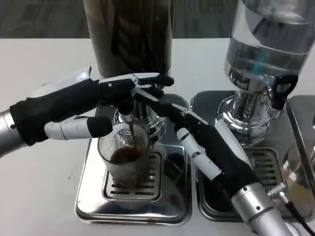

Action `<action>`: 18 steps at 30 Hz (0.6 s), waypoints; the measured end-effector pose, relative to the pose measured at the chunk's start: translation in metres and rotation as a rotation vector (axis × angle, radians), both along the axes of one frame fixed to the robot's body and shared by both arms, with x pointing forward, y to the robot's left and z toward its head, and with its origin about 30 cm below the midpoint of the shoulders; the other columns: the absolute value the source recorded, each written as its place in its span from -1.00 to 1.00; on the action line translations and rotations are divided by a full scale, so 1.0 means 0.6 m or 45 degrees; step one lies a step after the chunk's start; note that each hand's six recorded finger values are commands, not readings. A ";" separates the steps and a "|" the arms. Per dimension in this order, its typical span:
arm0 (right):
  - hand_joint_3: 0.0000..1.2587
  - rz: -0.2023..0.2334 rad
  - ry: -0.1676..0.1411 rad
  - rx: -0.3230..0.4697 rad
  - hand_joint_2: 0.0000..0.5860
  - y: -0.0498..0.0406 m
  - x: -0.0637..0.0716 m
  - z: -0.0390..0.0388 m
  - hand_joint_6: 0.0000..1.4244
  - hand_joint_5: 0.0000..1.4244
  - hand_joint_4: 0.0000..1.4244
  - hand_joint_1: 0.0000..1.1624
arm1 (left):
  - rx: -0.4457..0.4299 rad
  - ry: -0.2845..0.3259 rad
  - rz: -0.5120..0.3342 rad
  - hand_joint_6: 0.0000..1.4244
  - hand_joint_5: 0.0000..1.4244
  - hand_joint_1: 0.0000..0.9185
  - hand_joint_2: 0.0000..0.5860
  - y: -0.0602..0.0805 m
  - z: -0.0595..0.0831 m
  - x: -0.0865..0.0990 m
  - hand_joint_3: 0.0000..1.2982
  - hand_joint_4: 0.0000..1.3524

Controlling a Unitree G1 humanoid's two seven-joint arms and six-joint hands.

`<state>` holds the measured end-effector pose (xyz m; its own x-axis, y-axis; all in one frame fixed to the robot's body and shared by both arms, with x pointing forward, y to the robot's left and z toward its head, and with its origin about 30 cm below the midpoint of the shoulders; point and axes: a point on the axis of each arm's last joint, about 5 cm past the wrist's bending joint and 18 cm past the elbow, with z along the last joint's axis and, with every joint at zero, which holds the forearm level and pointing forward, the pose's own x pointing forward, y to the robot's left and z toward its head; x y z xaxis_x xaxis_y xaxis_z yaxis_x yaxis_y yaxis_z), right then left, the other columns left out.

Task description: Grasp the cup under the faucet to collect the drink, then remove the cup.

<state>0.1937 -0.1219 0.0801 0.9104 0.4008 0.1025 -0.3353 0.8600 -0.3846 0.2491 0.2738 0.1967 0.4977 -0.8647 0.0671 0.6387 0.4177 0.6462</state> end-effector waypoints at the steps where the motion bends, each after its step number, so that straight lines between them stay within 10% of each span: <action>1: -0.70 0.001 0.001 -0.001 0.38 0.001 0.001 0.000 -0.70 -0.79 -0.76 -1.00 | 0.000 0.000 0.001 -0.83 -0.82 -1.00 -0.96 0.000 0.000 0.000 -0.79 -0.43; 8: -0.68 0.006 0.016 -0.004 -0.69 0.002 0.004 -0.004 -0.70 -0.79 -0.76 -1.00 | 0.002 0.000 0.003 -0.83 -0.82 -1.00 -0.96 0.001 0.000 -0.001 -0.80 -0.30; 18: -0.66 0.026 0.002 0.019 -0.90 0.009 0.011 0.001 -0.68 -0.79 -0.74 -1.00 | -0.007 -0.002 0.016 -0.82 -0.80 -1.00 -0.96 0.001 -0.002 -0.004 -0.79 -0.03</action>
